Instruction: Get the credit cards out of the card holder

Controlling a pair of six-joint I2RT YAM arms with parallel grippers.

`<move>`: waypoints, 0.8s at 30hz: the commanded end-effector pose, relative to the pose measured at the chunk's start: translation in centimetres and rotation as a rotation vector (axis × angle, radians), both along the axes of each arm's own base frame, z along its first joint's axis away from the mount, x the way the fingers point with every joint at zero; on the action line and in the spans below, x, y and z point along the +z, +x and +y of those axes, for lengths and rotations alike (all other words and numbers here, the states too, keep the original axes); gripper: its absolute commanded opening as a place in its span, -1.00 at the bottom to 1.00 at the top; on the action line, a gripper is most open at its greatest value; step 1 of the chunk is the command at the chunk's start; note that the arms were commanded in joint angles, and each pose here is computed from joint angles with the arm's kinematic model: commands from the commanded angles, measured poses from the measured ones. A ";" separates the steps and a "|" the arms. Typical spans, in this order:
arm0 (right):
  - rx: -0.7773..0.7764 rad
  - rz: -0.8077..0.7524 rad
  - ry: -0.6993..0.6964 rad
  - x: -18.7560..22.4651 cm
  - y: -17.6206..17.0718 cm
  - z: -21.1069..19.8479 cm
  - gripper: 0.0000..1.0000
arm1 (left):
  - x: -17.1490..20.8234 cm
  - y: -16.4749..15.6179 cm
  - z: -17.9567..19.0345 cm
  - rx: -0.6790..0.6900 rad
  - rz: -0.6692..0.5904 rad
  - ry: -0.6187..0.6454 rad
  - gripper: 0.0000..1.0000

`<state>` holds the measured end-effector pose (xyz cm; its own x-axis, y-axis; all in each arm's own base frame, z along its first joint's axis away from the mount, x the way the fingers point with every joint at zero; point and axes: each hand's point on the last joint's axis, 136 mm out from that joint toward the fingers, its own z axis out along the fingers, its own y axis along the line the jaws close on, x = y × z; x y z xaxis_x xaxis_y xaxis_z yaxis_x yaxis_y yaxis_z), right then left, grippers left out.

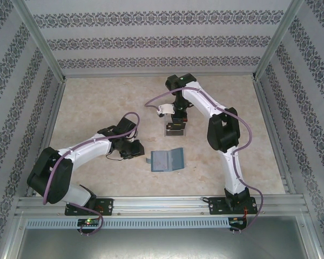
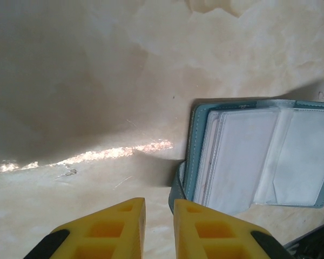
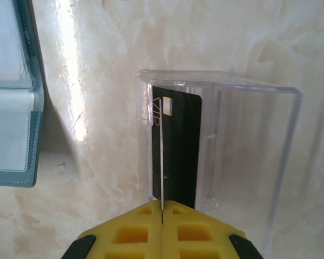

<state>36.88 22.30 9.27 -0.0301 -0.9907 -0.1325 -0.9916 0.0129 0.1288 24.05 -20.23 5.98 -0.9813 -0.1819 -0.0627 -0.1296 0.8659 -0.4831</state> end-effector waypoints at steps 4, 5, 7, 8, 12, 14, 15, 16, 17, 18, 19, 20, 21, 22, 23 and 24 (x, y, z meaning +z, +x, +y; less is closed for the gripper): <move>-0.005 0.077 0.023 -0.5 -0.8 0.2 -0.92 | 0.3 0.4 0.4 0.029 -0.020 -0.010 -0.58; -0.009 0.075 0.022 -0.6 -0.7 0.2 -0.85 | 0.3 0.4 0.4 0.028 -0.019 -0.011 -0.58; -0.013 0.065 0.017 -0.6 -0.5 0.2 -0.73 | 0.5 0.5 0.4 0.027 -0.023 -0.016 -0.58; -0.013 0.055 0.016 -0.4 -0.3 0.3 -0.71 | 0.6 0.6 0.3 0.026 -0.024 -0.018 -0.57; -0.018 0.012 0.012 0.6 0.3 0.1 -0.65 | 0.9 0.8 0.2 0.019 -0.030 -0.019 -0.56; -0.021 -0.015 0.008 1.1 0.6 0.0 -0.64 | 0.9 0.9 0.1 0.016 -0.027 -0.020 -0.56; -0.023 -0.024 0.007 1.4 0.6 -0.1 -0.64 | 0.9 0.9 0.0 0.014 -0.028 -0.022 -0.56; -0.027 -0.034 0.006 1.6 0.8 -0.1 -0.64 | 0.9 1.0 -0.1 0.013 -0.028 -0.025 -0.56; -0.029 -0.043 0.006 1.8 0.8 -0.2 -0.64 | 0.8 1.0 -0.1 0.014 -0.027 -0.026 -0.56; -0.038 -0.051 0.003 1.9 0.9 -0.2 -0.64 | 0.9 1.1 -0.2 0.011 -0.029 -0.029 -0.56; -0.044 -0.062 0.008 2.2 0.9 -0.2 -0.64 | 1.0 1.2 -0.3 0.010 -0.030 -0.032 -0.56; -0.052 -0.067 0.011 2.3 0.9 -0.2 -0.63 | 1.0 1.2 -0.4 0.009 -0.030 -0.034 -0.56; -0.063 -0.081 0.017 2.5 1.0 -0.1 -0.64 | 1.1 1.3 -0.5 0.005 -0.032 -0.036 -0.56; -0.079 -0.094 0.027 2.6 1.1 0.0 -0.64 | 1.2 1.4 -0.6 0.005 -0.033 -0.039 -0.56; -0.092 -0.108 0.035 2.7 1.1 0.1 -0.64 | 1.3 1.5 -0.7 0.003 -0.034 -0.041 -0.56; -0.114 -0.127 0.046 2.8 1.2 0.4 -0.65 | 1.4 1.7 -0.8 0.001 -0.038 -0.044 -0.56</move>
<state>37.65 22.44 9.73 -0.0809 -0.9866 -0.1416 -0.9942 0.0697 0.0825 24.51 -20.36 6.31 -0.9801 -0.1861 -0.0685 -0.1290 0.8605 -0.4928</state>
